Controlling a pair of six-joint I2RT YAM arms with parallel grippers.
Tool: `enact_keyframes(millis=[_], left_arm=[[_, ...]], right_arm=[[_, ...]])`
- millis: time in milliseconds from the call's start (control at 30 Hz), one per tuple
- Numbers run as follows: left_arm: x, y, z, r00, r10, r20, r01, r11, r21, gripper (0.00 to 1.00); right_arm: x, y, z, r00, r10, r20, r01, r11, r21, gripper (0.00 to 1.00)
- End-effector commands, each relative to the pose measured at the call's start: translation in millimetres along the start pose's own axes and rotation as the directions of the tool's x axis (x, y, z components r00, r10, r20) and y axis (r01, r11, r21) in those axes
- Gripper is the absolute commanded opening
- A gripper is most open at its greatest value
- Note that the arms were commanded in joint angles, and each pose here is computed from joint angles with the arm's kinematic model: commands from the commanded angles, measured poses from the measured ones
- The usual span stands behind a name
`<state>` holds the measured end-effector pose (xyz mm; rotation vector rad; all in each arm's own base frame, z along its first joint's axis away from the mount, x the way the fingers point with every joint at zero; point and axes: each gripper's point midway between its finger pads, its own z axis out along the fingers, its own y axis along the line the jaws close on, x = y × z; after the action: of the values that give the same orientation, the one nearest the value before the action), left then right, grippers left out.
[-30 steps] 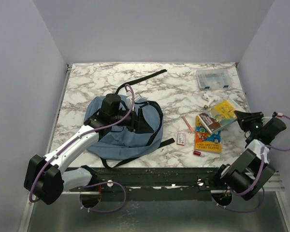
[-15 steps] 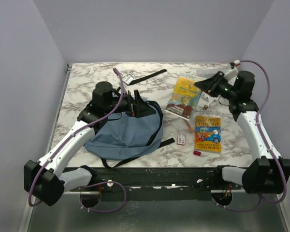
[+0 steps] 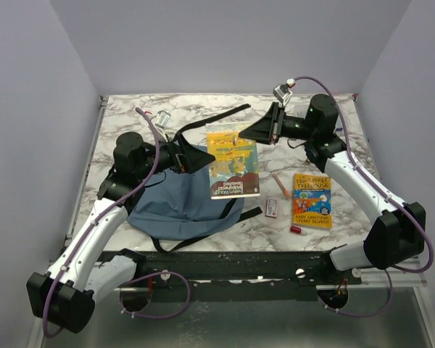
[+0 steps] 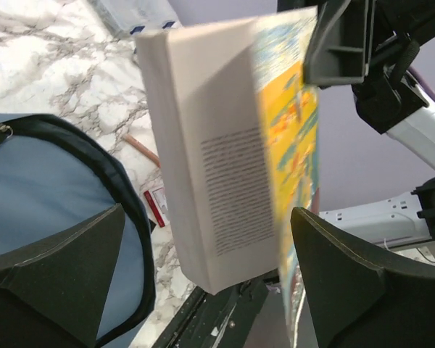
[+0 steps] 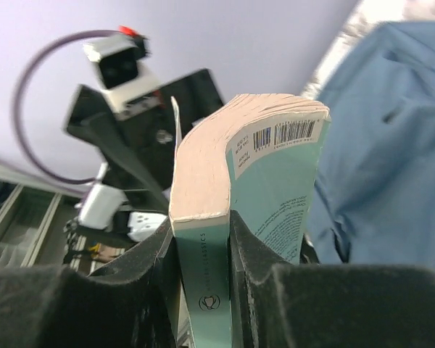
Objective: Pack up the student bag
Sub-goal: Pick up the book from the center of the board.
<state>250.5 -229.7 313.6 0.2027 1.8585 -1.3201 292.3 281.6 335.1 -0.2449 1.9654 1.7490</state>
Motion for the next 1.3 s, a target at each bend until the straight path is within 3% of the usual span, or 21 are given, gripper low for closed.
enact_keyframes(millis=[0,167,267,467,500,600,733,1033,1067,1233,1267], left_arm=[[-12.2,-31.0,-12.8,0.997,0.062,0.054,-0.068,0.991,0.112,0.98],[-13.2,-65.9,-20.0,1.0,0.02,0.007,-0.021,0.966,0.259,0.98],[-13.5,-90.7,-22.4,0.998,-0.024,-0.051,0.043,0.912,0.409,0.98],[-13.0,-108.6,-26.2,0.993,-0.063,-0.103,0.108,0.848,0.519,0.94],[-11.9,-112.6,-27.3,0.992,-0.054,-0.113,0.107,0.837,0.536,0.92],[-10.4,-121.0,-30.6,0.99,-0.049,-0.134,0.118,0.816,0.566,0.69],[-6.1,-121.2,-33.0,0.987,-0.052,-0.149,0.129,0.811,0.571,0.49],[-2.4,-104.9,-23.5,0.979,-0.124,-0.159,0.191,0.824,0.533,0.17],[-4.6,-104.8,-23.4,0.982,-0.128,-0.141,0.185,0.826,0.532,0.15],[-30.5,-91.4,-19.7,0.975,-0.22,0.023,0.18,0.851,0.493,0.0],[-37.2,-86.9,-18.5,0.967,-0.248,0.059,0.19,0.855,0.482,0.0]], right_arm=[[-5.0,96.8,-8.7,0.991,-0.125,-0.047,0.106,0.952,-0.289,0.0],[-2.9,133.9,-18.1,0.988,-0.142,-0.055,0.108,0.907,-0.407,0.0],[-0.1,150.0,-19.5,0.986,-0.151,-0.067,0.104,0.882,-0.46,0.0],[-1.9,157.2,-20.4,0.987,-0.146,-0.072,0.093,0.868,-0.487,0.0],[-1.5,154.7,-19.3,0.987,-0.143,-0.074,0.09,0.871,-0.482,0.0],[-3.8,143.4,-13.2,0.989,-0.13,-0.075,0.083,0.889,-0.451,0.0],[-9.0,125.8,-3.1,0.99,-0.121,-0.071,0.085,0.92,-0.383,0.0],[-24.4,102.0,12.7,0.99,-0.127,-0.054,0.11,0.962,-0.249,0.02],[-25.1,97.8,13.6,0.992,-0.117,-0.052,0.103,0.97,-0.221,0.09],[-28.3,77.8,17.2,0.998,-0.041,0.042,0.046,0.989,-0.139,0.72],[-24.7,74.5,18.3,0.998,-0.013,0.059,0.021,0.99,-0.141,0.8]])
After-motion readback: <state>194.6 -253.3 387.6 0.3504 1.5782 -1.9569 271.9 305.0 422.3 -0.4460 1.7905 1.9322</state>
